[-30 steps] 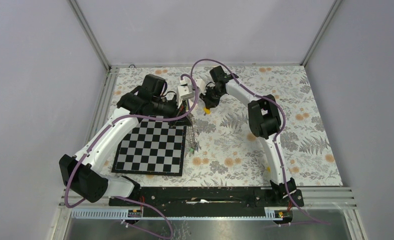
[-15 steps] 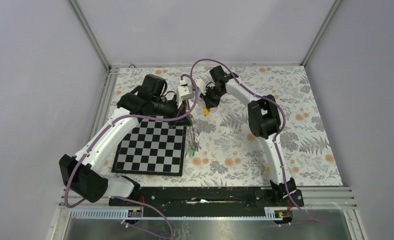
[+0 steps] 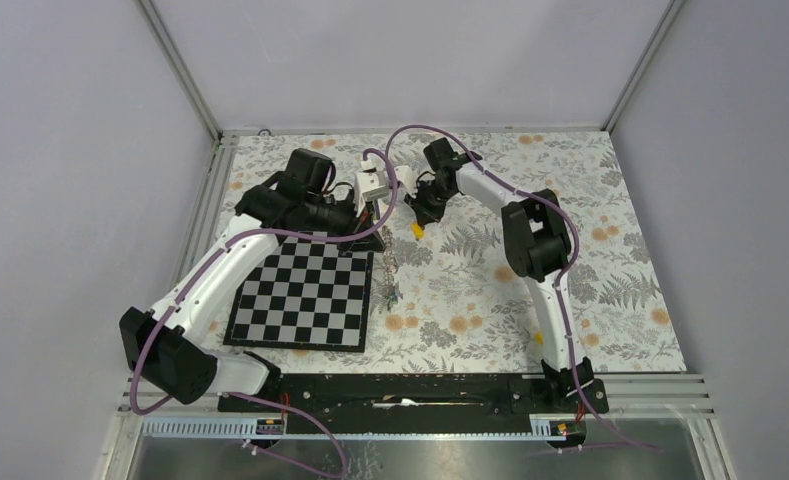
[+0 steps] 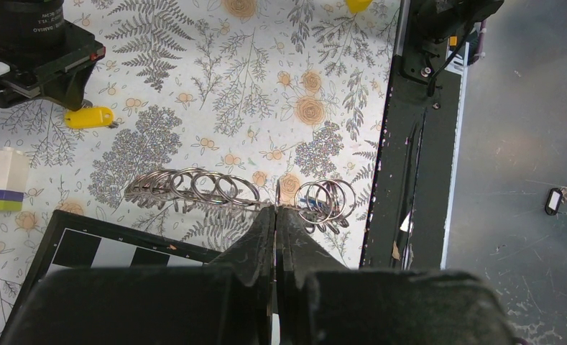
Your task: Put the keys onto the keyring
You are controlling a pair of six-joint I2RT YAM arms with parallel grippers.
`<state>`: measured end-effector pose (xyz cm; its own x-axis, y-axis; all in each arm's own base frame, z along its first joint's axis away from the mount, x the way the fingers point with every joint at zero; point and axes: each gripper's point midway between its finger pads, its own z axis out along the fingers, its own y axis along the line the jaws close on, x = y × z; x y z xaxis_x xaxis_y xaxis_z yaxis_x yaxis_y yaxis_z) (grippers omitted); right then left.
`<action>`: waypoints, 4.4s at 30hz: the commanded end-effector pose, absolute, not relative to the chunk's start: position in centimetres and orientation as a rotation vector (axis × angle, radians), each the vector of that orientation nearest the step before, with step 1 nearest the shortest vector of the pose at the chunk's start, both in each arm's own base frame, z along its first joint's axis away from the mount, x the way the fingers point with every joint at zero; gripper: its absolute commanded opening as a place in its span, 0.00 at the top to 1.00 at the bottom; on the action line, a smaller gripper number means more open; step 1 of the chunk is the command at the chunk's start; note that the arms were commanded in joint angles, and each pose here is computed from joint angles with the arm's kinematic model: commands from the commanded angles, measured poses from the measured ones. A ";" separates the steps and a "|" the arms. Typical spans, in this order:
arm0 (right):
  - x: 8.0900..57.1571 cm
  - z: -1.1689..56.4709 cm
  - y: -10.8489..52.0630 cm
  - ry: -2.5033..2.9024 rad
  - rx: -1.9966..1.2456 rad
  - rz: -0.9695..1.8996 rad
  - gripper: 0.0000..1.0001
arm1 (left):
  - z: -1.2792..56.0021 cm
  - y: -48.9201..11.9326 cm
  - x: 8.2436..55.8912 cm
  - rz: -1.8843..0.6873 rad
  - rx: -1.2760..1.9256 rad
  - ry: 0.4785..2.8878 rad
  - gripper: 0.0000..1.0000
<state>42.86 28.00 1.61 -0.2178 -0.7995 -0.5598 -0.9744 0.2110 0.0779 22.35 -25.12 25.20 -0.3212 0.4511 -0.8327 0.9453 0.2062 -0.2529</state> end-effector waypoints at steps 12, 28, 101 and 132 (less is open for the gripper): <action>43.2 4.1 28.9 2.027 -1.644 0.573 0.75 | 27.4 -25.7 22.8 -1.048 1.312 1.765 1.00; 43.5 5.2 29.5 1.999 -1.654 0.592 0.72 | 27.0 -25.6 22.7 -1.045 1.313 1.775 1.00; 42.8 3.4 29.4 2.029 -1.740 0.655 0.97 | 26.4 -25.7 22.5 -1.065 1.321 1.781 1.00; 43.1 2.9 30.4 2.026 -1.741 0.670 0.87 | 26.3 -25.6 22.4 -1.063 1.320 1.786 1.00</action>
<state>43.37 29.43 2.52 -0.1720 -0.8114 -0.5586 -0.9851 0.1436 0.0947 22.38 -25.14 24.94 -0.3200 0.4556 -0.8307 0.9459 0.2023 -0.2535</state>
